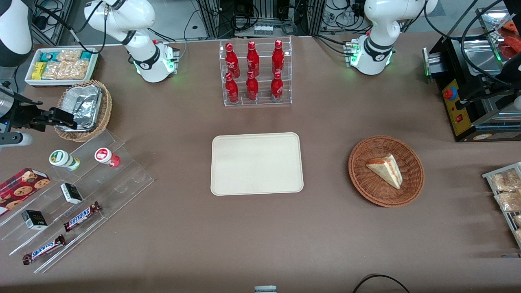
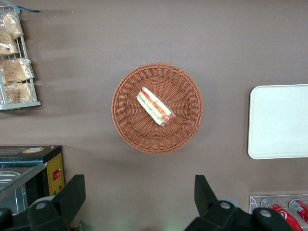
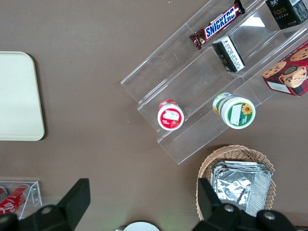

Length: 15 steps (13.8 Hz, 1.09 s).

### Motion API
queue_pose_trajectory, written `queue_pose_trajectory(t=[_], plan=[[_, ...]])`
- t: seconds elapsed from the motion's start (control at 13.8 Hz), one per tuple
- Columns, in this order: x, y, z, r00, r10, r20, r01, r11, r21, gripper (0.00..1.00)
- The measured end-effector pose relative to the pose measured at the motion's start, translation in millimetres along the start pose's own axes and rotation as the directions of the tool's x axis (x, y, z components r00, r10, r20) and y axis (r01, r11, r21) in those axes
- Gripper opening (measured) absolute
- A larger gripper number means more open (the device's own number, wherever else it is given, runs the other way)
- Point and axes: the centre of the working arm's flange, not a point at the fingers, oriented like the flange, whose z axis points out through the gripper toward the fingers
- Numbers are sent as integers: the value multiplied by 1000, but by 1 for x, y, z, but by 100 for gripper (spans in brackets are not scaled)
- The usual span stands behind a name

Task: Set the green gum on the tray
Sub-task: 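Lower the right gripper toward the green-lidded gum bottle on the acrylic display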

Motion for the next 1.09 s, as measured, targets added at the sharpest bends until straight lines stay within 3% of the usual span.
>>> queue_pose_trajectory(t=[0.73, 1.09], plan=[[12, 1, 21, 1000, -20, 6, 20, 1000, -2, 100], [13, 49, 59, 968, -250, -9, 250, 968, -16, 100]])
